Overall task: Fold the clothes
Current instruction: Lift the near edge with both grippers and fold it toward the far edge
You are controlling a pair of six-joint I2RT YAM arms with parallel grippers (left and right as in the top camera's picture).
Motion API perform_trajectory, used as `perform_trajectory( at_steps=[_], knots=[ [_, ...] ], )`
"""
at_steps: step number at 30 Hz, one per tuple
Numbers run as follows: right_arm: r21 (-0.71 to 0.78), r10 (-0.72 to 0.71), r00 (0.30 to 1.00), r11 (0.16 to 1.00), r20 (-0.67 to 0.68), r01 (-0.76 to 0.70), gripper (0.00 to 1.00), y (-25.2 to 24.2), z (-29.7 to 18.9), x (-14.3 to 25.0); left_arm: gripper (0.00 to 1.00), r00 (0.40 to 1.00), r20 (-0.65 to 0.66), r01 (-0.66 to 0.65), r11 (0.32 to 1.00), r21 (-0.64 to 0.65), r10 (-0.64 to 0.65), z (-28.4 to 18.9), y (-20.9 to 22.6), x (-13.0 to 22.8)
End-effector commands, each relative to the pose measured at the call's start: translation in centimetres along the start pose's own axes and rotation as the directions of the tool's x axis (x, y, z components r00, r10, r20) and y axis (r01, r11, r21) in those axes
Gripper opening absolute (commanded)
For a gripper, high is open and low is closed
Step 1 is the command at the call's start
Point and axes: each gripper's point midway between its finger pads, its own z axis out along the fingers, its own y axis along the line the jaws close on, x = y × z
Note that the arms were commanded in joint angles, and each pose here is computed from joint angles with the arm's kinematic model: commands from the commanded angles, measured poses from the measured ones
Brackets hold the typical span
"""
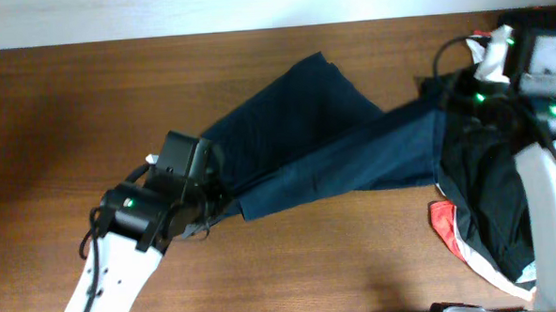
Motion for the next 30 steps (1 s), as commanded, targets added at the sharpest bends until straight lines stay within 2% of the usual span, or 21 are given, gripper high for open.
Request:
perform_trajectory(
  at_steps=[1, 5, 8, 13, 18, 19, 23, 30],
  knots=[
    [0.054, -0.046, 0.997, 0.998, 0.062, 0.042, 0.04, 0.1, 2.4, -2.4, 0.01, 0.988, 0.111, 0.121, 0.981, -0.153, -0.104, 2.3, 2.2, -2.8],
    [0.022, -0.081, 0.995, 0.997, 0.052, 0.08, 0.04, 1.9, 6.4, -2.5, 0.01, 0.963, 0.174, 0.246, 0.931, -0.27, -0.204, 4.8, 4.2, -4.5],
    [0.001, -0.101, 0.993, 0.995, 0.057, 0.101, 0.04, 3.0, 9.1, -2.6, 0.01, 0.945, 0.207, 0.307, 0.901, -0.306, -0.252, 6.8, 5.2, -6.1],
    [-0.055, -0.134, 0.983, 0.988, 0.124, 0.142, 0.04, 5.6, 11.6, -3.7, 0.02, 0.91, 0.244, 0.4, 0.866, -0.301, -0.335, 9.2, 6.7, -9.0],
    [-0.109, -0.158, 0.962, 0.977, 0.223, 0.185, 0.04, 8.5, 12.8, -5.3, 0.08, 0.885, 0.269, 0.449, 0.846, -0.287, -0.379, 10.9, 7.5, -11.0],
    [-0.111, -0.161, 0.96, 0.976, 0.229, 0.19, 0.04, 8.8, 13.2, -5.3, 0.12, 0.882, 0.274, 0.454, 0.845, -0.281, -0.383, 11.3, 7.6, -11.3],
    [-0.116, -0.165, 0.965, 0.975, 0.205, 0.192, 0.04, 9.1, 15.5, -4.3, 0.24, 0.868, 0.3, 0.473, 0.844, -0.252, -0.397, 11.9, 7.6, -12.6],
    [-0.115, -0.173, 0.974, 0.975, 0.146, 0.19, 0.04, 8.5, 19.9, -2.2, 0.23, 0.851, 0.326, 0.487, 0.85, -0.202, -0.411, 13.4, 7.1, -14.3]
  ],
)
